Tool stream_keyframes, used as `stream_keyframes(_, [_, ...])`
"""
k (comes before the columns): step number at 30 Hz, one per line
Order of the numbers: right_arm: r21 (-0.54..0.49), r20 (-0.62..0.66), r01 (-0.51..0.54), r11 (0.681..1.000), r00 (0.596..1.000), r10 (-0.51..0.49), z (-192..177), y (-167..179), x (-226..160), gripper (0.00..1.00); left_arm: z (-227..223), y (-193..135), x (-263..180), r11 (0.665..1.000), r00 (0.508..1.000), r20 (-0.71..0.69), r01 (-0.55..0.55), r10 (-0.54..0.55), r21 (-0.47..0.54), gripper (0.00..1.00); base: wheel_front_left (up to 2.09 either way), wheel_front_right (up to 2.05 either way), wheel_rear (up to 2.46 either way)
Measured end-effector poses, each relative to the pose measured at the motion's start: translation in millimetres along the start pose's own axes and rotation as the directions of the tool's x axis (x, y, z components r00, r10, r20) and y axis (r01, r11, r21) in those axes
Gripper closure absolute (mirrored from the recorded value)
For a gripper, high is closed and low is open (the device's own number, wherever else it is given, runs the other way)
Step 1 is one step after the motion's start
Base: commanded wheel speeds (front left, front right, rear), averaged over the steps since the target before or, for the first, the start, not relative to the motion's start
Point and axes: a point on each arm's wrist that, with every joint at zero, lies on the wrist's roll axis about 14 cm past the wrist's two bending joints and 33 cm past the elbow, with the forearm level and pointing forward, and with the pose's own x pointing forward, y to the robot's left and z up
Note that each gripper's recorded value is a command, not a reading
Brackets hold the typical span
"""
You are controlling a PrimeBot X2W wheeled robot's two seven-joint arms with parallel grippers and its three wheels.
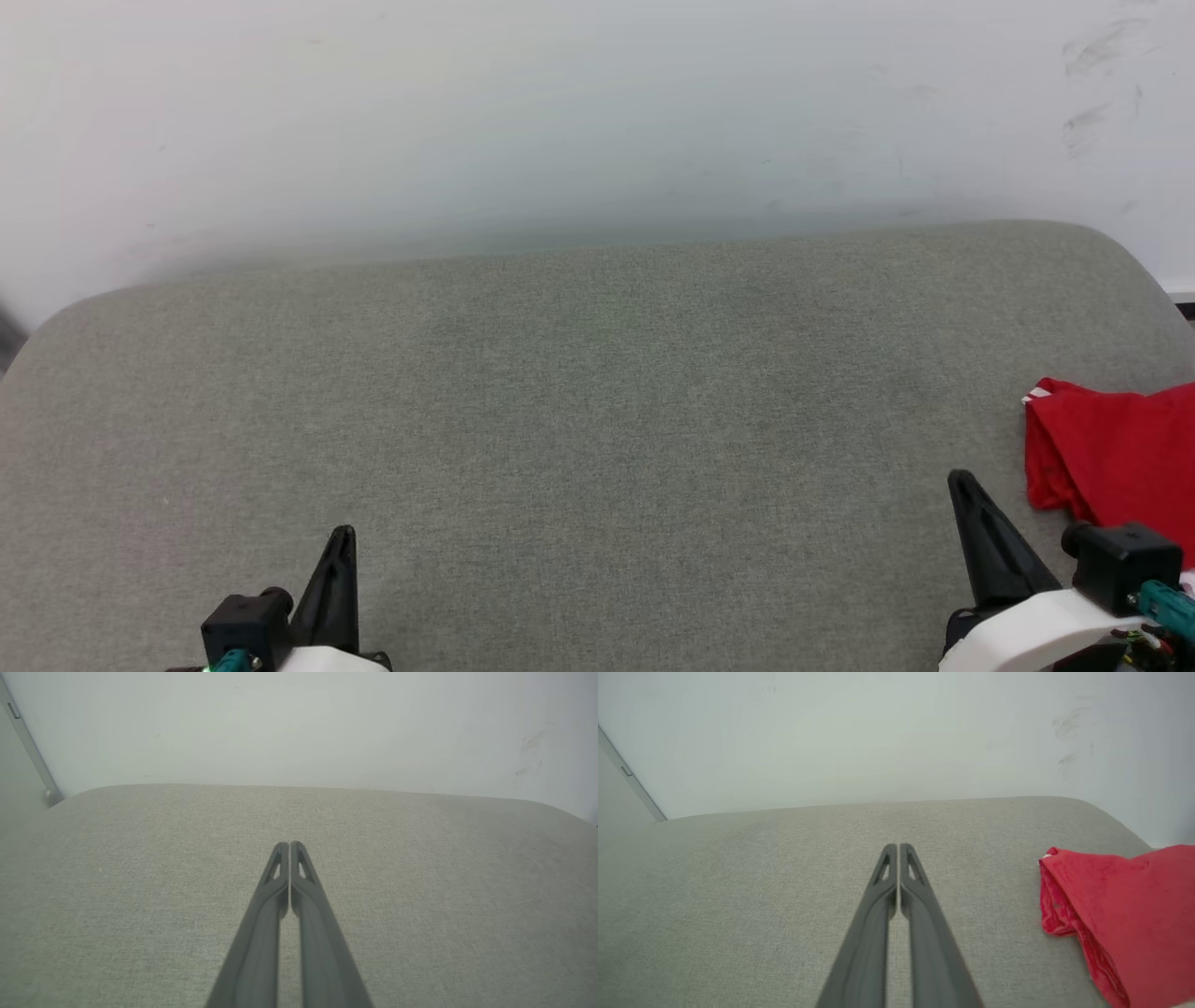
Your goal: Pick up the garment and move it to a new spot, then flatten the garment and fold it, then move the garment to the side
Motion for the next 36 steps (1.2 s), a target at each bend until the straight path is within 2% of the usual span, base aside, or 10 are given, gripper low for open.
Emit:
stream_keyframes(7, [0.141, -0.015, 0.000, 0.990, 1.000, 0.002, -8, -1, 0, 1.00, -9, 6, 0, 0.991, 0.998, -0.050, -0.039, 0.032, -0.129, 1.00, 0.00, 0.00, 0.00])
stream_keyframes(17, [0.322, -0.010, 0.001, 0.947, 1.000, 0.003, -11, -2, 5, 1.00, -12, 12, 5, 0.949, 0.994, -0.091, -0.085, 0.060, -0.303, 1.00, 0.00, 0.00, 0.00])
stream_keyframes(26, [0.461, -0.001, 0.000, 0.888, 1.000, 0.001, -11, -4, 10, 1.00, -13, 16, 10, 0.893, 0.991, -0.112, -0.111, 0.069, -0.437, 1.00, 0.00, 0.00, 0.00])
stream_keyframes(36, [0.585, 0.006, 0.003, 0.811, 1.000, -0.007, -12, -8, 15, 1.00, -13, 18, 14, 0.815, 0.989, -0.129, -0.134, 0.073, -0.564, 1.00, 0.00, 0.00, 0.00])
